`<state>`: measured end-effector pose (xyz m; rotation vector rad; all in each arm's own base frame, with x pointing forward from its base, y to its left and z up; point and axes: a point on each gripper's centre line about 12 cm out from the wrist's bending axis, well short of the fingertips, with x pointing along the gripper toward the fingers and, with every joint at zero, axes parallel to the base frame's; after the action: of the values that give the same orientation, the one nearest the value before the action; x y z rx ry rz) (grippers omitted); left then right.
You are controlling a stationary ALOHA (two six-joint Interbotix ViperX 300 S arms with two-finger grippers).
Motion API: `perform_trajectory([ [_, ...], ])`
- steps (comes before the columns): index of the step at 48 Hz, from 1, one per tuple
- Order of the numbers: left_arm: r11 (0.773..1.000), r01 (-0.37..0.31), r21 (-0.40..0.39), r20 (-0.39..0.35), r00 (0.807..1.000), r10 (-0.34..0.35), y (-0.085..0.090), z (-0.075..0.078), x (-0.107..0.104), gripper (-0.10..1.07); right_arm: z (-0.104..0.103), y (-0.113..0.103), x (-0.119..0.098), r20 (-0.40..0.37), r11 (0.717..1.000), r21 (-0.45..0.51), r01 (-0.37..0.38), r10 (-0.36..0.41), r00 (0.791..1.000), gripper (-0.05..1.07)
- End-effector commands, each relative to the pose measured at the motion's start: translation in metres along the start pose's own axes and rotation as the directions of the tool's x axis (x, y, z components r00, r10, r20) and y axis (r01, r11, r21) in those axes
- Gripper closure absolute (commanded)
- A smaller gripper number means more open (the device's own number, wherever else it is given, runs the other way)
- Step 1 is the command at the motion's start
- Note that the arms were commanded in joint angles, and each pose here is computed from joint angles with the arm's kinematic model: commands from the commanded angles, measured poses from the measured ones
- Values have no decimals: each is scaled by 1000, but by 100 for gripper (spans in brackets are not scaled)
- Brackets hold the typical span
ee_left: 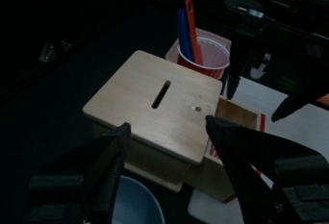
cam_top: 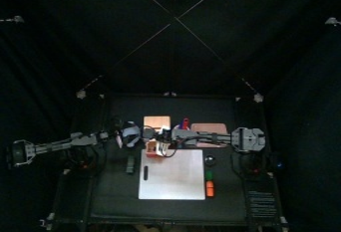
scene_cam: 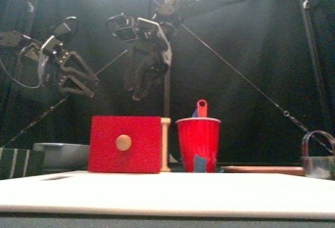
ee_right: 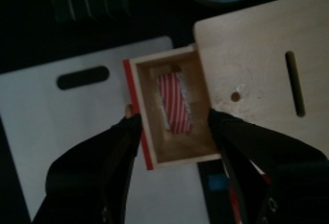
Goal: Close drawer
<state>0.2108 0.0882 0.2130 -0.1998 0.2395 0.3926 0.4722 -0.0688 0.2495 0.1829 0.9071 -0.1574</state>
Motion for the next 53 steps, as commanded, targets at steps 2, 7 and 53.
perform_trajectory([
  [2,1000,29,4,30,999,-29,-8,11,2,1,-3,-3,-32,153,1000,15,-14,11,988,13],
  [7,999,50,10,43,998,-50,-13,16,3,1,-23,-6,-35,211,1000,25,-17,12,978,13],
  [53,982,153,112,68,985,-161,-39,32,4,1,-100,-16,-90,572,999,25,-30,11,820,13],
])
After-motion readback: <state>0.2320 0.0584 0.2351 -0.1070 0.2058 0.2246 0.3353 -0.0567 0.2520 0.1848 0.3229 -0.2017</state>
